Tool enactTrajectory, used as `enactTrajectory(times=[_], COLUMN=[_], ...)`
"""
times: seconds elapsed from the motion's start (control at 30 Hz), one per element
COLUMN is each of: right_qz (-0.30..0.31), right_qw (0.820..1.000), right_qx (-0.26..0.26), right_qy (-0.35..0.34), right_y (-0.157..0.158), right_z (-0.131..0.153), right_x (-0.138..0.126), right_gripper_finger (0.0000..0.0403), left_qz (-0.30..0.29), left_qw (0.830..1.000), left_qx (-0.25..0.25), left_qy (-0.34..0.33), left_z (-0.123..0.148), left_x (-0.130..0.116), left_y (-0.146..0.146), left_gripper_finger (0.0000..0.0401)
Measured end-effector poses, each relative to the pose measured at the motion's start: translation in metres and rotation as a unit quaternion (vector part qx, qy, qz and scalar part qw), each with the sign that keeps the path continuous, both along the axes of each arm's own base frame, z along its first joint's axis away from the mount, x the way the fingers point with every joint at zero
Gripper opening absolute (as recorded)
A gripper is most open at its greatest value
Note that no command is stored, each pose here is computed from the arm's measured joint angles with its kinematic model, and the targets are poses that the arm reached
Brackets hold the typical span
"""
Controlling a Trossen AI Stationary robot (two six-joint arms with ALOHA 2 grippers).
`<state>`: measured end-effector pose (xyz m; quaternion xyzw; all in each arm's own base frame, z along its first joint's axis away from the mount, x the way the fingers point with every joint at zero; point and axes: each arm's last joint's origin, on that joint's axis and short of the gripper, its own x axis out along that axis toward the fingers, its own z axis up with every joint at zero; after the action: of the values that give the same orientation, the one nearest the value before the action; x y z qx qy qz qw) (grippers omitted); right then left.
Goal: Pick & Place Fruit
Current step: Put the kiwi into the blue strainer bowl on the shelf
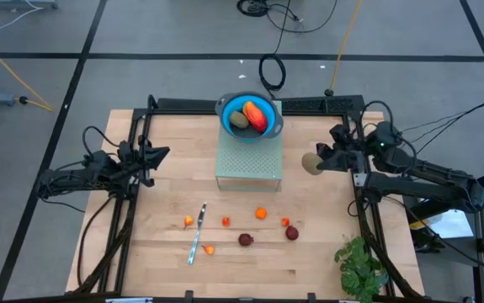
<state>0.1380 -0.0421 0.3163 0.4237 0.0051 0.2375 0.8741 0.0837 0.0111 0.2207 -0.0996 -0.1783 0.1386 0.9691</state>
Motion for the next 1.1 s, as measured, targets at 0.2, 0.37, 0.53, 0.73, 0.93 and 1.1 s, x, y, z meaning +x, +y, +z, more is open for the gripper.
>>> enactTrajectory(times=[0.2, 0.37, 0.53, 0.73, 0.93, 1.1], right_qz=[-0.013, -0.027, -0.029, -0.048, -0.059, -0.061], right_qw=[0.997, 0.996, 0.996, 0.994, 0.992, 0.993], right_qx=[-0.025, -0.028, -0.03, -0.048, -0.077, -0.081], right_qy=[-0.068, -0.081, -0.08, -0.08, -0.075, -0.061], right_y=[0.001, 0.001, 0.0, -0.003, -0.007, -0.011], right_z=[0.012, 0.014, 0.013, 0.01, 0.004, -0.002], right_x=[-0.003, -0.004, -0.003, 0.002, 0.011, 0.019], right_gripper_finger=[0.0215, 0.0215, 0.0215, 0.0215, 0.0215, 0.0215], left_qz=[-0.012, -0.026, -0.027, -0.052, -0.068, -0.07], left_qw=[1.0, 1.0, 0.999, 0.996, 0.992, 0.991], left_qx=[-0.013, -0.014, -0.019, -0.067, -0.108, -0.109], left_qy=[-0.005, -0.006, -0.008, -0.018, -0.011, -0.021], left_z=[0.0, 0.0, 0.0, 0.0, -0.002, 0.001], left_x=[0.0, 0.0, 0.0, 0.002, 0.01, 0.019], left_y=[0.0, -0.001, -0.001, -0.001, -0.001, -0.001], left_gripper_finger=[0.001, 0.001, 0.0011, 0.0019, 0.0078, 0.0136])
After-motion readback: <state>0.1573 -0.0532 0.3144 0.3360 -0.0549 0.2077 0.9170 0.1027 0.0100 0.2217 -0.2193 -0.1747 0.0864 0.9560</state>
